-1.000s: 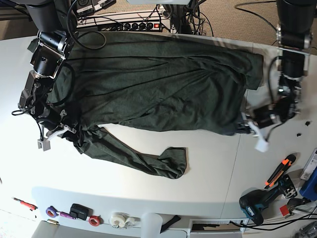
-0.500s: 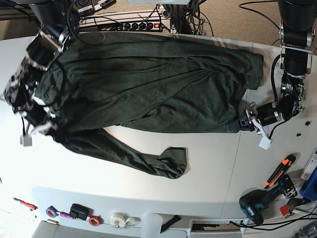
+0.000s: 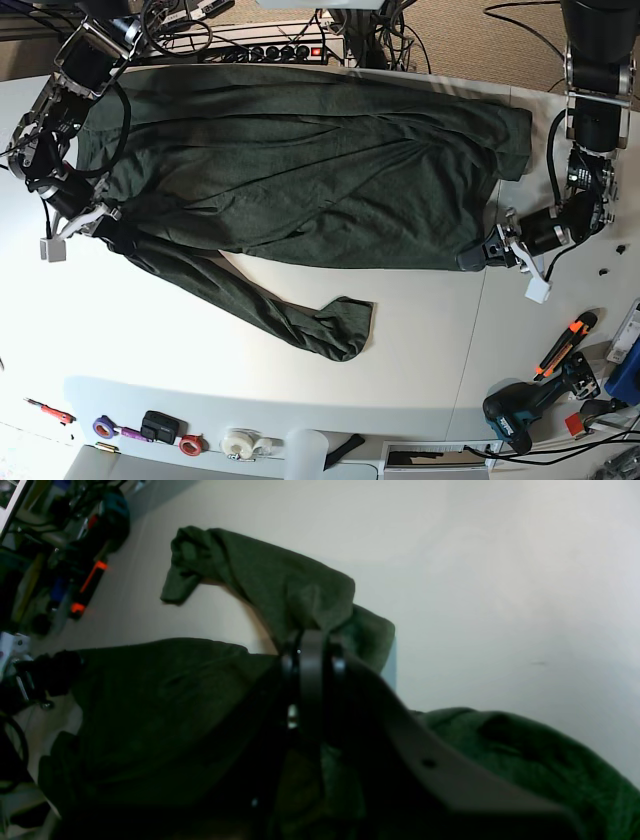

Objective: Layout the t-shirt on the table in an organized manner, then fold the t-shirt properly
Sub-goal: 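Pull both held shirt ends outward to straighten the shirt, then open both grippers to release the shirt and withdraw them, then lower the right gripper onto the loose sleeve and pinch it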

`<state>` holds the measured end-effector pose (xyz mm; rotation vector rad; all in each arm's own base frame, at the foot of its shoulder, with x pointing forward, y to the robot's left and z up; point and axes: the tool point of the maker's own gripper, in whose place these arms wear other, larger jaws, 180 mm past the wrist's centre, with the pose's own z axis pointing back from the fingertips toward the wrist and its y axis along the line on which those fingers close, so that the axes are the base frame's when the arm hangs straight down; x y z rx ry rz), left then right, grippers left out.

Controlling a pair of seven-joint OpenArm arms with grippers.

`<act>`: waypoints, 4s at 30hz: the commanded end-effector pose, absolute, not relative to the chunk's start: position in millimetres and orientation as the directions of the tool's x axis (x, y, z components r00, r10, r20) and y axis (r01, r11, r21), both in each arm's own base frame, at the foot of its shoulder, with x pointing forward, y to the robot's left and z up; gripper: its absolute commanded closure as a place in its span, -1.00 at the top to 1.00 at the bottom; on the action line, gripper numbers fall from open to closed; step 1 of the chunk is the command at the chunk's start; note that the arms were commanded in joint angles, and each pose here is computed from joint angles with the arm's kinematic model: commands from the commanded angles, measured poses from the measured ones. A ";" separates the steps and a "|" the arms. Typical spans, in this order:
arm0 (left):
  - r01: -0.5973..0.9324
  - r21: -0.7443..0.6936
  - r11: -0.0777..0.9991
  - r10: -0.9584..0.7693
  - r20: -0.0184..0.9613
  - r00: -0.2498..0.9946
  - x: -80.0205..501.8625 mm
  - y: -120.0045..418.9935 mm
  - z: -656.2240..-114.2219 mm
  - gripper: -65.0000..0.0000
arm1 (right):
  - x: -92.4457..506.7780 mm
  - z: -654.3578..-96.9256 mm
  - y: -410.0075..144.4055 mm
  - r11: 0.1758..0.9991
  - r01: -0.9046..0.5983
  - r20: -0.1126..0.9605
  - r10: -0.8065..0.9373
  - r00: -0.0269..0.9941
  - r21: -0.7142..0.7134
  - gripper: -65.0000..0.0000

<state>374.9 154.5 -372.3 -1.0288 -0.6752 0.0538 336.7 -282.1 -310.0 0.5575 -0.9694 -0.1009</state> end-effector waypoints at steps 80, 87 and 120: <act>0.288 -0.768 0.573 0.335 0.540 0.772 270.9 190.3 -365.6 -0.09 | 230.5 -268.6 -355.8 0.928 -0.035 0.802 -0.302 0.515 0.371 -0.05; 0.289 -0.765 0.575 0.356 0.552 0.754 275.5 193.1 -362.0 -0.09 | 250.6 -228.0 -367.7 0.943 -0.095 0.864 -0.248 0.438 0.319 -0.05; 0.303 -0.671 0.677 0.472 0.712 0.520 303.2 268.7 -295.1 -0.09 | 469.1 -363.9 -191.6 0.878 -0.230 0.712 -0.161 0.683 0.419 -0.04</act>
